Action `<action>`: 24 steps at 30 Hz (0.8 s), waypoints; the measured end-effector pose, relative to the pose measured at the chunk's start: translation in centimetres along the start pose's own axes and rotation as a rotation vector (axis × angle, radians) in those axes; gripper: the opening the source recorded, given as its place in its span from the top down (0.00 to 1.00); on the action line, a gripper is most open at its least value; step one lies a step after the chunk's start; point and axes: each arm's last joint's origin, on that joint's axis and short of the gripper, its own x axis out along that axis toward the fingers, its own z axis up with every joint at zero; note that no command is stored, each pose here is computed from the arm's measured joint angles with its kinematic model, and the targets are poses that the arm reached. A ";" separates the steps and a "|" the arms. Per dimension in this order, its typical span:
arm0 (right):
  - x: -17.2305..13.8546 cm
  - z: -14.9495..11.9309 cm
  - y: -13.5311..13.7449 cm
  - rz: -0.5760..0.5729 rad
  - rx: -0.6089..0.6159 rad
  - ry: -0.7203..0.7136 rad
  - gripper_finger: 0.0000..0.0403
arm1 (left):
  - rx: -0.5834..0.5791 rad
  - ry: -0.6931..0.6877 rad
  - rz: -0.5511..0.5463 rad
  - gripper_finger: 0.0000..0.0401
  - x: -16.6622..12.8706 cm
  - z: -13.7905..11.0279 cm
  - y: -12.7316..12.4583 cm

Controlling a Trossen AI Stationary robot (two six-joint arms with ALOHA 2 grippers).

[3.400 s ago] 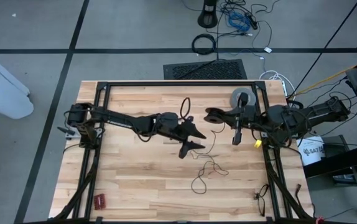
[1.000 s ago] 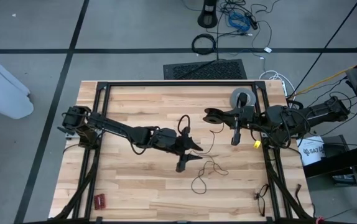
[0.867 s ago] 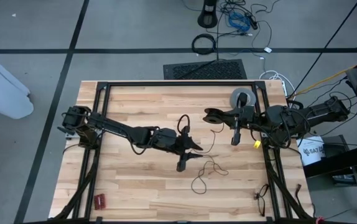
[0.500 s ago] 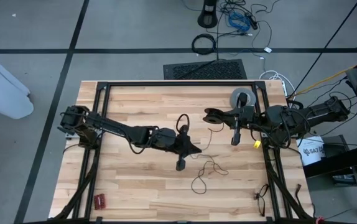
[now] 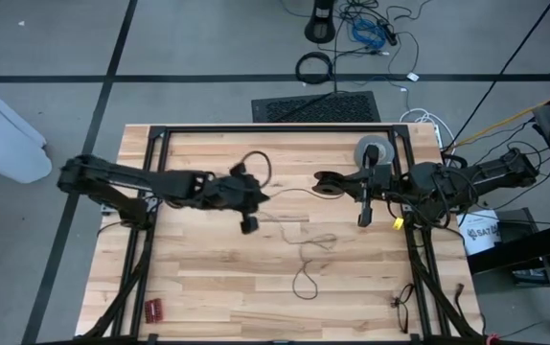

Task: Coil cords
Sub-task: Coil the black wire onto the spool

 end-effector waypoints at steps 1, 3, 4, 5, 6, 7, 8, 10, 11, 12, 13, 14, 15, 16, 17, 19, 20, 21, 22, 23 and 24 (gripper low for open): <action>0.0 0.0 0.0 0.000 0.000 0.000 1.00 | -0.002 0.004 0.005 0.99 -0.6 0.0 0.3; 0.0 -0.1 0.0 0.001 -0.014 0.007 1.00 | -0.009 -0.009 0.004 0.99 -2.0 0.2 0.7; 0.0 -0.1 0.0 0.004 -0.021 0.011 1.00 | -0.009 -0.009 0.004 0.99 -2.6 0.2 0.9; 0.0 -0.2 0.0 0.008 -0.025 0.019 1.00 | -0.013 -0.024 0.001 0.99 -3.2 0.3 1.0; 0.1 -0.3 0.1 0.015 -0.029 0.024 1.00 | -0.019 -0.044 -0.002 0.99 -3.9 0.5 1.2; 0.2 -0.3 0.1 0.021 -0.031 0.027 1.00 | -0.028 -0.050 -0.004 0.99 -4.5 0.6 1.4; 0.3 -0.4 0.1 0.022 -0.036 0.032 1.00 | -0.041 -0.063 -0.005 0.99 -5.2 0.6 1.6; 0.5 -0.6 0.2 0.031 -0.054 0.039 1.00 | -0.055 -0.081 -0.007 0.99 -6.5 0.7 2.0; 0.6 -0.6 0.3 0.042 -0.064 0.041 1.00 | -0.058 -0.087 -0.007 0.99 -7.0 0.7 2.2; 0.7 -0.7 0.3 0.047 -0.075 0.045 1.00 | -0.064 -0.098 -0.009 0.99 -7.6 0.7 2.4; 0.8 -0.8 0.4 0.048 -0.085 0.050 1.00 | -0.071 -0.106 -0.011 1.00 -8.1 0.7 2.6; 0.9 -0.9 0.5 0.048 -0.092 0.054 1.00 | -0.079 -0.111 -0.011 1.00 -8.7 0.6 2.7; 1.0 -1.0 0.5 0.049 -0.099 0.060 1.00 | -0.091 -0.121 -0.012 1.00 -9.2 0.6 2.9; 1.1 -1.1 0.5 0.048 -0.107 0.061 1.00 | -0.101 -0.133 -0.014 1.00 -9.7 0.6 3.1; 1.2 -1.1 0.5 0.047 -0.115 0.060 1.00 | -0.104 -0.141 -0.015 1.00 -10.1 0.6 3.2; 1.5 -1.2 0.5 0.040 -0.130 0.067 1.00 | -0.108 -0.155 -0.018 1.00 -10.8 0.6 3.4; 1.7 -1.4 0.4 0.035 -0.135 0.073 1.00 | -0.111 -0.164 -0.019 1.00 -11.1 0.6 3.5; 1.9 -1.5 0.4 0.030 -0.140 0.081 1.00 | -0.113 -0.171 -0.020 1.00 -11.3 0.6 3.6; 2.1 -1.7 0.4 0.025 -0.143 0.089 1.00 | -0.115 -0.178 -0.022 1.00 -11.6 0.6 3.7; 2.3 -1.8 0.4 0.022 -0.145 0.093 1.00 | -0.116 -0.183 -0.023 1.00 -11.8 0.6 3.7; 2.6 -1.9 0.4 0.023 -0.144 0.094 1.00 | -0.117 -0.185 -0.024 1.00 -11.8 0.6 3.7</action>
